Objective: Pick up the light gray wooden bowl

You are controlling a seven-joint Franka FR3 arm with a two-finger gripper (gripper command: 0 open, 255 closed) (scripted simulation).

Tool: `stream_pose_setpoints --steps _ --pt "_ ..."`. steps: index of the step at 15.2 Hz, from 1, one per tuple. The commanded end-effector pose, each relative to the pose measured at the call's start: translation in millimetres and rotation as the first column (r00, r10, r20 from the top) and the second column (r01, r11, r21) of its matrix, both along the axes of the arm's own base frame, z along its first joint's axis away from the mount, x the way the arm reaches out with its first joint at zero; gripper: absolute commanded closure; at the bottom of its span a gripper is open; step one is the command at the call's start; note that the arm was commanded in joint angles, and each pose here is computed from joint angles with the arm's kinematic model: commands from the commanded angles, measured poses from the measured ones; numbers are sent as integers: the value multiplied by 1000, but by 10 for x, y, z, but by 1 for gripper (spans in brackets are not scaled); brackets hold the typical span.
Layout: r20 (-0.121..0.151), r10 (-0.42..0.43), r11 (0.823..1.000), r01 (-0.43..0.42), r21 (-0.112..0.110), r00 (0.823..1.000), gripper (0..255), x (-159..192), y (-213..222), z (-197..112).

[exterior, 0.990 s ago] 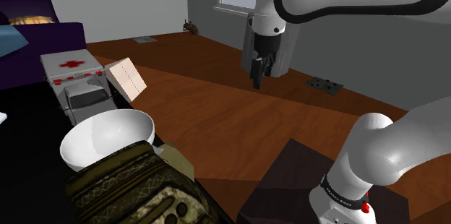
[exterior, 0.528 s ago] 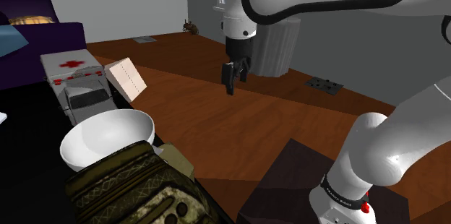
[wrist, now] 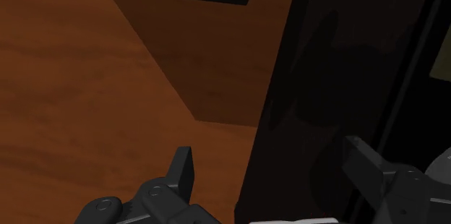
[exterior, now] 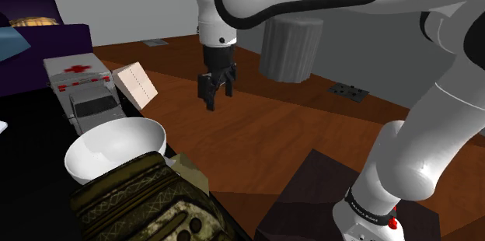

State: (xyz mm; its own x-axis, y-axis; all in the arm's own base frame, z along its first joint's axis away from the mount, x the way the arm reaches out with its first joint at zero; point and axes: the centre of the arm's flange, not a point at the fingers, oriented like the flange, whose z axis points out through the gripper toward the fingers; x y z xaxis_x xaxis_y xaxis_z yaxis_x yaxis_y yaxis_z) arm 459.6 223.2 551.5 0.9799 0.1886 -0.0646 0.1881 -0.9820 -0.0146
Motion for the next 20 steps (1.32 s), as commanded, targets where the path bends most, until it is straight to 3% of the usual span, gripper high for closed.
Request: stream_pose_setpoints --steps 1,13,20 --pt "-4 8 1000 -8 15 1000 0 127 221 -8" --pt "-22 57 994 -55 95 998 0 852 1497 -68" --pt "-22 57 994 -55 95 998 0 852 1497 -437"
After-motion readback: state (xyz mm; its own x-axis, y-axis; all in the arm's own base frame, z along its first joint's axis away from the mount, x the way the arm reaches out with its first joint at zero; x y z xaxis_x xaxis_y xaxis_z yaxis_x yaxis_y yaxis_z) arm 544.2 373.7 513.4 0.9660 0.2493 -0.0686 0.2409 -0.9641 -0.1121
